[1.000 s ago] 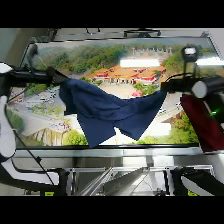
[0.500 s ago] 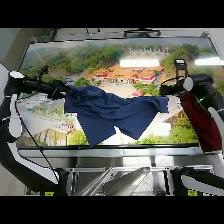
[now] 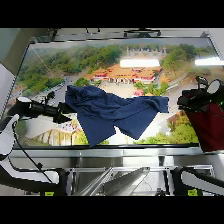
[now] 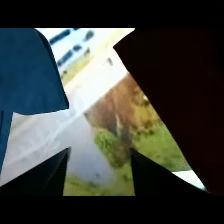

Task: Fold the shirts.

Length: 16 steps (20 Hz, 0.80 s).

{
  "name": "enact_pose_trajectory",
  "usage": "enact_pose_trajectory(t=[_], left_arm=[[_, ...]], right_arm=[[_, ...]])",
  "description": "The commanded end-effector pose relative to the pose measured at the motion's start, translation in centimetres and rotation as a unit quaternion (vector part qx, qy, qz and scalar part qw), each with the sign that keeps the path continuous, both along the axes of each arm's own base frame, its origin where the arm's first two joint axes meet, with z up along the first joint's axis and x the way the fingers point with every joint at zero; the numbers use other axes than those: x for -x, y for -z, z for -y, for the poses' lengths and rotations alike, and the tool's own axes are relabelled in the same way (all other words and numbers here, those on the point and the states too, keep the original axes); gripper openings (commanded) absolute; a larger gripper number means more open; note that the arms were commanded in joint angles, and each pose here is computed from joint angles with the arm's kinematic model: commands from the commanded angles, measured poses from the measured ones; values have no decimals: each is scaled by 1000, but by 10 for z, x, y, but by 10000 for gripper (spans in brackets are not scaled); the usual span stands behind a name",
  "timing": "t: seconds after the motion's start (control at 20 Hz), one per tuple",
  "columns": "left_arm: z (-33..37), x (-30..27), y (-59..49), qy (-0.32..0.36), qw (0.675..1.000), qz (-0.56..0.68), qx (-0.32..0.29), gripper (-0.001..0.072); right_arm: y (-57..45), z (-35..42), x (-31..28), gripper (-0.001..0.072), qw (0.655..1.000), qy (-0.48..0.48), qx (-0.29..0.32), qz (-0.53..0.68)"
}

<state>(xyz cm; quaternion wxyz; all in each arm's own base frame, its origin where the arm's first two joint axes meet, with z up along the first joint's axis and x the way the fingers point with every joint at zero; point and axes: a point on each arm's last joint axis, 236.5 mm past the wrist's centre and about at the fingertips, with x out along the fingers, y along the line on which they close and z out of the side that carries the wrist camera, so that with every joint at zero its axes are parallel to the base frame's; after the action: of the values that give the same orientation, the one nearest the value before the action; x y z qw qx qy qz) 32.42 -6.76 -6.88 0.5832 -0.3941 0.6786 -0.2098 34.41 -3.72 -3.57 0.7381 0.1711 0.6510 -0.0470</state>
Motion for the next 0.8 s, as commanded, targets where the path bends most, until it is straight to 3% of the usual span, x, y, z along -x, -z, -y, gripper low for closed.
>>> enact_pose_trajectory(t=[0.0,0.4,0.45,0.55,0.6,0.7,0.75], left_arm=[[1,12,41,-34,999,-4,-30,707],[50,-33,47,22,999,31,-11,688],[56,-37,47,32,999,35,-12,633],[66,-40,47,51,998,39,-9,292],[70,-40,47,58,998,38,-7,220],[74,-37,47,67,997,32,0,212],[74,-35,49,67,997,29,0,171]], right_arm=[[-1,-12,-5,481,998,4,-68,18],[48,-28,-11,482,992,15,-121,-25],[53,-32,-16,482,991,15,-134,-21],[62,-40,-30,482,987,20,-157,-3],[65,-44,-37,482,986,19,-168,8],[70,-50,-48,483,982,13,-186,29],[73,-52,-50,482,981,14,-190,30]])
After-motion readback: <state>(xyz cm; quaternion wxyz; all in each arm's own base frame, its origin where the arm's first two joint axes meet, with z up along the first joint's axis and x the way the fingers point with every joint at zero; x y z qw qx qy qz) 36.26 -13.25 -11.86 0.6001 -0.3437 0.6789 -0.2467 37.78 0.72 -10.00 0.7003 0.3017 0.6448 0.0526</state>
